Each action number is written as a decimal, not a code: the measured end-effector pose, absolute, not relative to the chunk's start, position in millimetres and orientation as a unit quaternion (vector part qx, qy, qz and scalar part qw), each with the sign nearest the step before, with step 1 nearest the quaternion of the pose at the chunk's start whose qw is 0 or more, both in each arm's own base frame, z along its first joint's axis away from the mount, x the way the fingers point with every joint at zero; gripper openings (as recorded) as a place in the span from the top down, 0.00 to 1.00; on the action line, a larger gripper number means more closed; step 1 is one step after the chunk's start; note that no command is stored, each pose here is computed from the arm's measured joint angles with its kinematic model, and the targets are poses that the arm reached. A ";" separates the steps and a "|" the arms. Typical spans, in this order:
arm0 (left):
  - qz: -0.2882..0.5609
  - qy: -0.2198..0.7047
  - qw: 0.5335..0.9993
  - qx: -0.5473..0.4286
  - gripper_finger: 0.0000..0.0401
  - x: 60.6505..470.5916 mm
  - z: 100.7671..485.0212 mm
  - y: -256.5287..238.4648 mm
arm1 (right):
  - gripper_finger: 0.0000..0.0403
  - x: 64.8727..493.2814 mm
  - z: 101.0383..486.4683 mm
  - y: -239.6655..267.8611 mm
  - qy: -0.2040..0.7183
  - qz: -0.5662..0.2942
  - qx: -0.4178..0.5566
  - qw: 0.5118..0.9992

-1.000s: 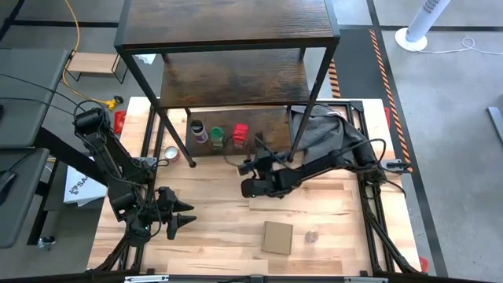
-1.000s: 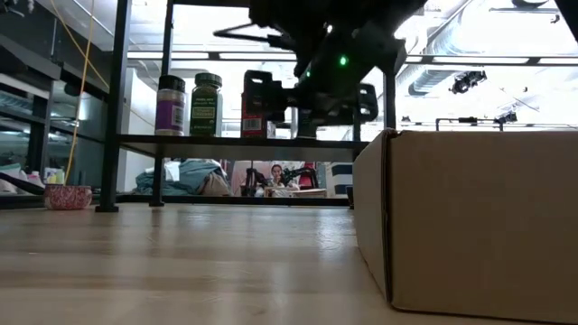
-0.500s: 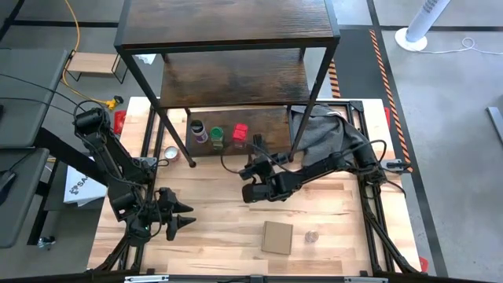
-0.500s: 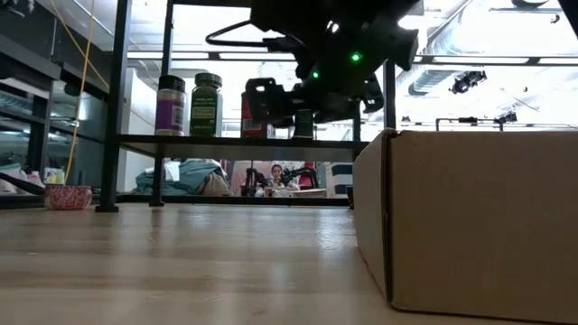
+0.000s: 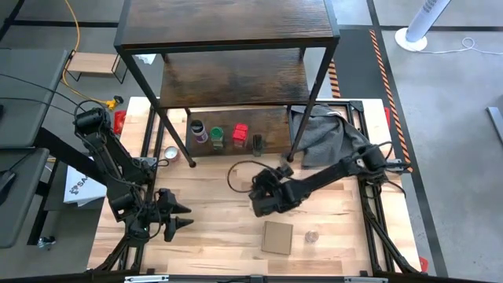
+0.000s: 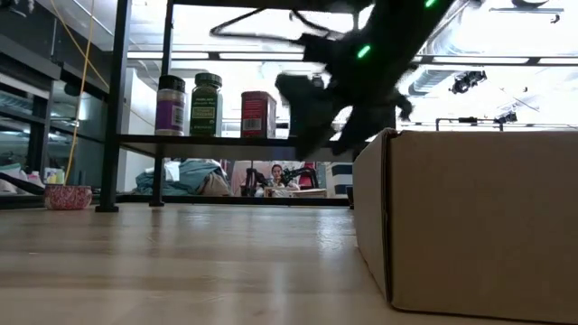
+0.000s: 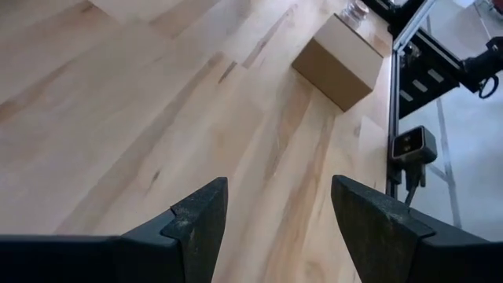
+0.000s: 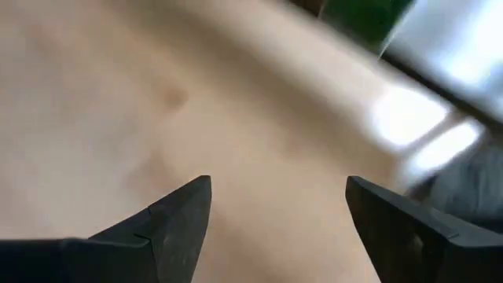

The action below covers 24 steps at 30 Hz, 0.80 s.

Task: Shelf spices
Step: Put the brown seasoning bottle on the shelf

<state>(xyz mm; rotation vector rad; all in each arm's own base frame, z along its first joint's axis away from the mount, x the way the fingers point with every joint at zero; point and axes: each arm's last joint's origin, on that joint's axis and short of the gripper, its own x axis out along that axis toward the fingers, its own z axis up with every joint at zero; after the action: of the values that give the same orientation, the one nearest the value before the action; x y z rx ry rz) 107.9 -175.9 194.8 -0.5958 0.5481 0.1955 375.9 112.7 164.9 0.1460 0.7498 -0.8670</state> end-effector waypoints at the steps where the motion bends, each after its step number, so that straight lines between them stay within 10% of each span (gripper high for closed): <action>1: 0.094 0.268 0.914 -0.290 0.45 107.9 194.7 -176.2 | 0.28 369.3 170.8 119.0 0.372 -0.396 0.080 0.836; 13: 0.101 0.282 0.890 -0.343 0.45 108.8 194.2 -176.9 | 0.28 252.3 281.6 191.6 0.515 -0.182 0.263 0.796; 24: 0.137 0.277 0.865 -0.396 0.45 140.4 183.3 -177.7 | 0.28 207.8 260.1 245.0 0.552 -0.176 0.214 0.787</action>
<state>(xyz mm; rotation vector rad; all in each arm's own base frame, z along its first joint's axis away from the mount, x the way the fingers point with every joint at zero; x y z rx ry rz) 140.4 -177.7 183.3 -0.8305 0.5804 0.2862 207.8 245.0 260.1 0.4607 1.1890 -0.3784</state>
